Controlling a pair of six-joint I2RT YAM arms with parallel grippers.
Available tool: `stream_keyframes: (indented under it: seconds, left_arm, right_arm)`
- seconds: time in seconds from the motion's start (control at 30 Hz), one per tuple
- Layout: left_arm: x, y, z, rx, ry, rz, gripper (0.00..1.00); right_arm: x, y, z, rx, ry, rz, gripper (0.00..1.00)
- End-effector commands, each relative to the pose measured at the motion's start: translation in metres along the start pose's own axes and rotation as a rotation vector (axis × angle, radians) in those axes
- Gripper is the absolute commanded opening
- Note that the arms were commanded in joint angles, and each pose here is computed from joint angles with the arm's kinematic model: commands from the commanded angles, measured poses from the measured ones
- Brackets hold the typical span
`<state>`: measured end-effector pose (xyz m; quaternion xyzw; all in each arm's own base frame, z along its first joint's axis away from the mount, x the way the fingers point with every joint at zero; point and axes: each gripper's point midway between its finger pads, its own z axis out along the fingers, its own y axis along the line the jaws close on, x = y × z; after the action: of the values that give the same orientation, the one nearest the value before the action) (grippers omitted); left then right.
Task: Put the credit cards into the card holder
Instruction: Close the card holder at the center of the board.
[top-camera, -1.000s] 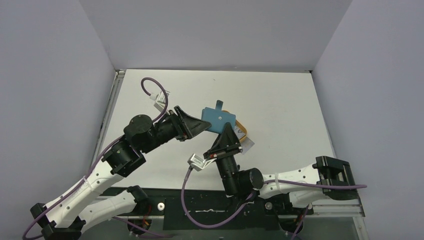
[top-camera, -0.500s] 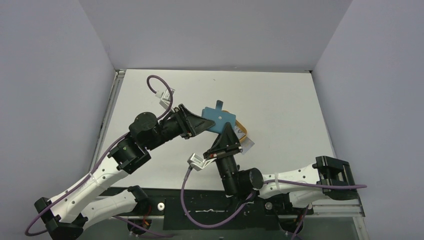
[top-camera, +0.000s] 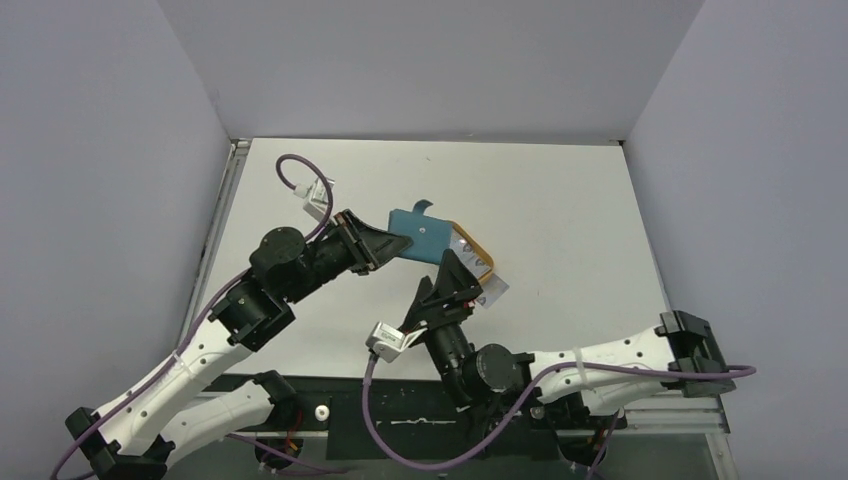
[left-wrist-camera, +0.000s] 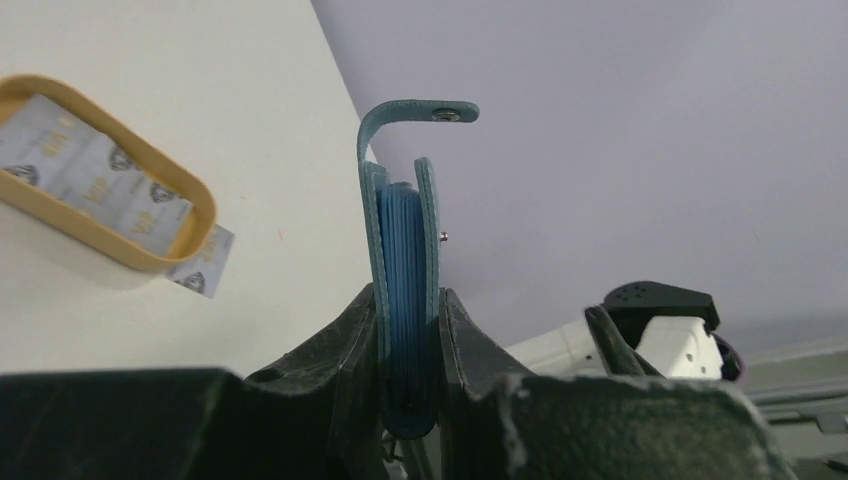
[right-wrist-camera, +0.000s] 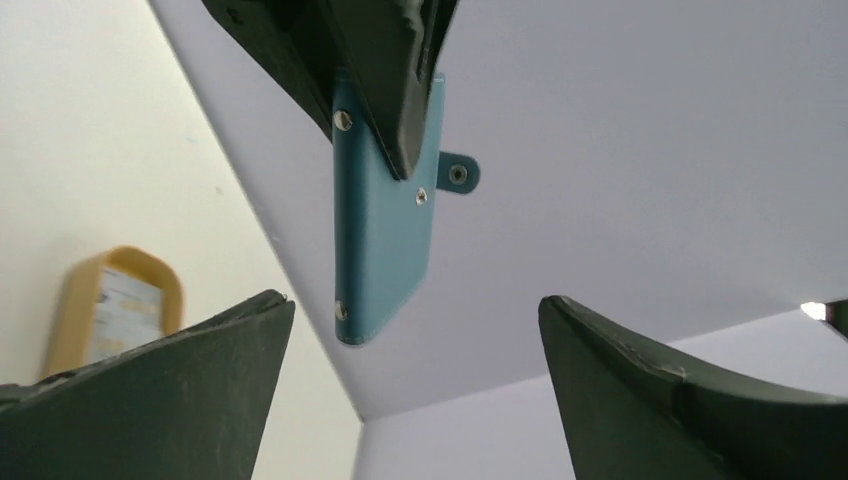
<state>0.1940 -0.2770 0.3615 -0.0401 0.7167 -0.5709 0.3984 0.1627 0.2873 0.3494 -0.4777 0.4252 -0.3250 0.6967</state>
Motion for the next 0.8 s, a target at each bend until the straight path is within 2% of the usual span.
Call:
stream_keyframes:
  seconds: [0.0,0.1,0.2,0.3,0.43,0.63,0.77]
  left_arm:
    - [-0.047,-0.003,-0.023,-0.023,-0.179,0.086,0.0]
    - [-0.065,0.012,-0.041,-0.109,-0.239,0.153,0.0]
    - [-0.072,0.012,-0.057,-0.141,-0.241,0.242,0.0]
    - [-0.057,-0.005,-0.066,-0.069,-0.138,0.353,0.0]
    - [-0.029,-0.035,-0.078,0.106,0.017,0.448,0.0]
    - [0.001,-0.08,-0.098,0.392,0.148,0.525,0.0]
    - [0.014,-0.1,-0.107,0.549,0.218,0.55,0.0]
  right_arm:
    - [-0.008,0.005,-0.008,-0.177,-0.01,0.243,1.0]
    - [-0.013,0.008,-0.005,-0.317,-0.012,0.474,1.0]
    - [-0.009,0.006,0.011,-0.523,-0.029,0.839,1.0]
    - [0.0,-0.01,0.026,-0.657,-0.071,1.196,1.0]
    - [-0.002,-0.032,0.022,-0.84,-0.193,1.525,1.0]
    - [-0.014,-0.075,0.0,-1.054,-0.432,1.876,1.0]
    - [-0.023,-0.083,-0.017,-1.139,-0.494,1.905,1.0]
